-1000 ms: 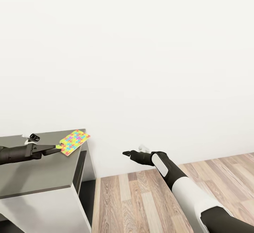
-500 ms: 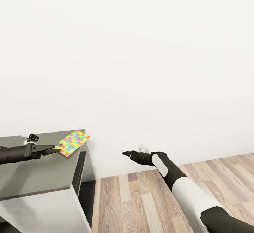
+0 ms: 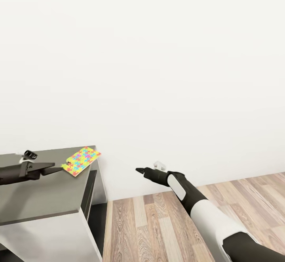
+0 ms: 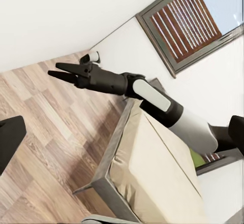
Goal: Put all the toys in the child's room - the three board games (two on the bed and one on the table), the two jigsaw puzzles on the table, and the tennis ball on the table - inside the toy box on the table in the child's room.
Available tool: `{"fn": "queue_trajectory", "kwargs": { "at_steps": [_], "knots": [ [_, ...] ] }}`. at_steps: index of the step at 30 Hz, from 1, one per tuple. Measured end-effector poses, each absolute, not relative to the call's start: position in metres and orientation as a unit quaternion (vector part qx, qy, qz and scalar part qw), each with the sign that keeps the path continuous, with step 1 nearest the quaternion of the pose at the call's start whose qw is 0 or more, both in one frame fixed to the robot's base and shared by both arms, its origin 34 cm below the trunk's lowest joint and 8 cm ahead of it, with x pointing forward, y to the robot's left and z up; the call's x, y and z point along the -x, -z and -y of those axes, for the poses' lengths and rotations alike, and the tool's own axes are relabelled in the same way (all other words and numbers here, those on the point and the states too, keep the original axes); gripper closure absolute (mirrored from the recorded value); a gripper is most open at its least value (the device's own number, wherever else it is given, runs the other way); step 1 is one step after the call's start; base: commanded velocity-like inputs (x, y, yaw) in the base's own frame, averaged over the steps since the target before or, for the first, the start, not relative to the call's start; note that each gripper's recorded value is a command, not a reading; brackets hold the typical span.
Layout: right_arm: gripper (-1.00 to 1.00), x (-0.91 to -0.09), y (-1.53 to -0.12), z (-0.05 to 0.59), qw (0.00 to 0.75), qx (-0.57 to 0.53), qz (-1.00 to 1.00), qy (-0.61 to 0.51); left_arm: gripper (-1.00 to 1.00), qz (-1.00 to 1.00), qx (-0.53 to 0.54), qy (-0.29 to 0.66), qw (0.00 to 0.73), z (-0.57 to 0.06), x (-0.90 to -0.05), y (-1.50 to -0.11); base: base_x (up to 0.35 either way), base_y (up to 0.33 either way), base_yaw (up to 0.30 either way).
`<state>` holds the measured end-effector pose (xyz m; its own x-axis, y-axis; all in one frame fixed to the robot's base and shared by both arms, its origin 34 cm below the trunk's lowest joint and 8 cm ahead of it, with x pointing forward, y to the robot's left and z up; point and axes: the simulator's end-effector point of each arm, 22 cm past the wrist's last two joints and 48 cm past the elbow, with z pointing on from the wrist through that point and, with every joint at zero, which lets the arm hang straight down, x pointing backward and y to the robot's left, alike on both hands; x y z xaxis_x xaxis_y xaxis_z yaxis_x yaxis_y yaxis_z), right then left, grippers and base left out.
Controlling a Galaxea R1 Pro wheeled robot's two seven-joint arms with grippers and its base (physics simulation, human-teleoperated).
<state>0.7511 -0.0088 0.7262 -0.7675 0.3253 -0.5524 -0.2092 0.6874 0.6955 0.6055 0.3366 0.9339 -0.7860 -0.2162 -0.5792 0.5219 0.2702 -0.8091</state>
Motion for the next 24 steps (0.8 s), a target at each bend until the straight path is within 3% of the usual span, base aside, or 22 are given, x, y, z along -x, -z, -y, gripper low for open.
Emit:
{"fn": "queue_trajectory", "kwargs": {
  "at_steps": [9,24],
  "knots": [
    [-1.0,-0.73,-0.765,-0.03,0.336,0.021,-0.798,-0.499,-1.0,-0.725,-0.102,0.604,0.314,-0.338,-0.604,-0.939,0.0,0.0,0.0],
    [-1.0,-0.747,-0.768,-0.007,0.321,-0.074,-0.786,-0.523,-1.0,-0.724,-0.102,0.605,0.315,-0.338,-0.604,-0.94,0.0,0.0,0.0]
  ]
}}
